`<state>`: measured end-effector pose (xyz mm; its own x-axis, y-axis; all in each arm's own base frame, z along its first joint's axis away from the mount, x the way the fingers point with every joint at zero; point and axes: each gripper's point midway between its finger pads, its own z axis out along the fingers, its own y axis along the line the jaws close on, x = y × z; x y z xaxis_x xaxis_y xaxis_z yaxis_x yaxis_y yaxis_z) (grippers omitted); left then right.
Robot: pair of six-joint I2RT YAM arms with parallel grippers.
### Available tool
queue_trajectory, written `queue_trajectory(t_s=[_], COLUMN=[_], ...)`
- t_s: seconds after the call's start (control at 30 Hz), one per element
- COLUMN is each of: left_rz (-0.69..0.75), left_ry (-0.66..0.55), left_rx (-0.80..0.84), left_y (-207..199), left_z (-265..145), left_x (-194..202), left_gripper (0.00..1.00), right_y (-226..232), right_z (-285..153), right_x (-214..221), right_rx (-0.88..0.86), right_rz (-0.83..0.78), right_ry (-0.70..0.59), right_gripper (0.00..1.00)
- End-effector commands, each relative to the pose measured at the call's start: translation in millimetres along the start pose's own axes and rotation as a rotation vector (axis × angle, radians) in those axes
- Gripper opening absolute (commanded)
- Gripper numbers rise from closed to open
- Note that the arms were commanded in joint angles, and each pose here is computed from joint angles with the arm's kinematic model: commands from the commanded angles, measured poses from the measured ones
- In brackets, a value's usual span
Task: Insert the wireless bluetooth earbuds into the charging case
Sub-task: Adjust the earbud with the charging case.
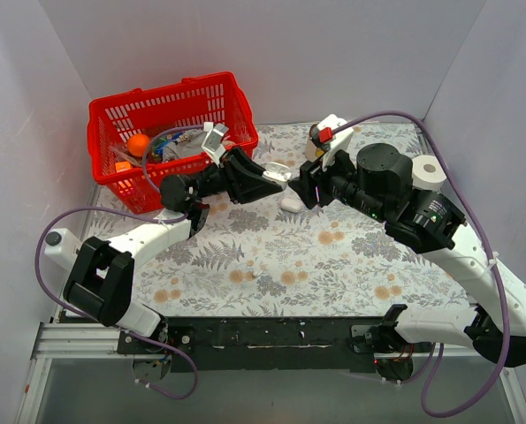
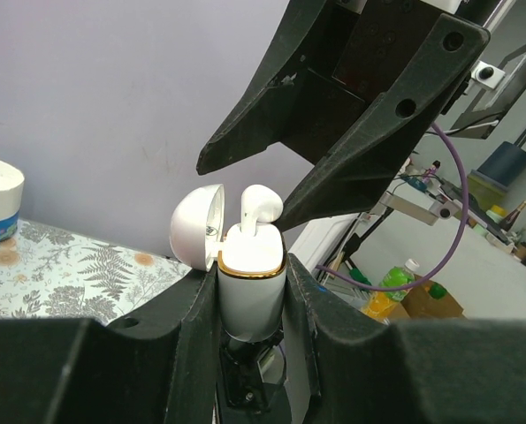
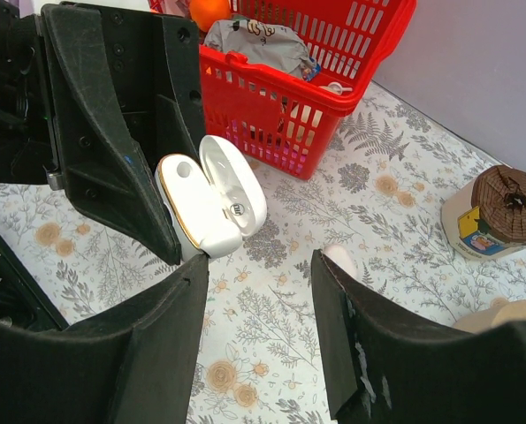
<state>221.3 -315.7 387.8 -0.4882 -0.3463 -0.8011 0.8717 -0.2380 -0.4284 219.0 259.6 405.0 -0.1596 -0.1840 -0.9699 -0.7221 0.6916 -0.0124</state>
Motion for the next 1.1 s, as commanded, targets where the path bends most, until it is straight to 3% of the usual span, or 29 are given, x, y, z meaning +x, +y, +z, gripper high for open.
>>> queue_trajectory(t_s=[0.0, 1.07], left_rz=[0.304, 0.336], left_ry=[-0.057, -0.046], left_rx=[0.191, 0.146], left_y=[-58.3, -40.9], left_z=[-3.5, -1.8], left_x=[-17.1, -9.9], left_gripper=[0.0, 0.0], right_y=[-4.8, 7.9], right_z=[-3.9, 3.0], right_x=[-26.6, -45.9], right_rx=[0.024, -0.043], right_rz=[-0.004, -0.014], right_ry=[-0.076, -0.1], right_gripper=[0.58, 0.58])
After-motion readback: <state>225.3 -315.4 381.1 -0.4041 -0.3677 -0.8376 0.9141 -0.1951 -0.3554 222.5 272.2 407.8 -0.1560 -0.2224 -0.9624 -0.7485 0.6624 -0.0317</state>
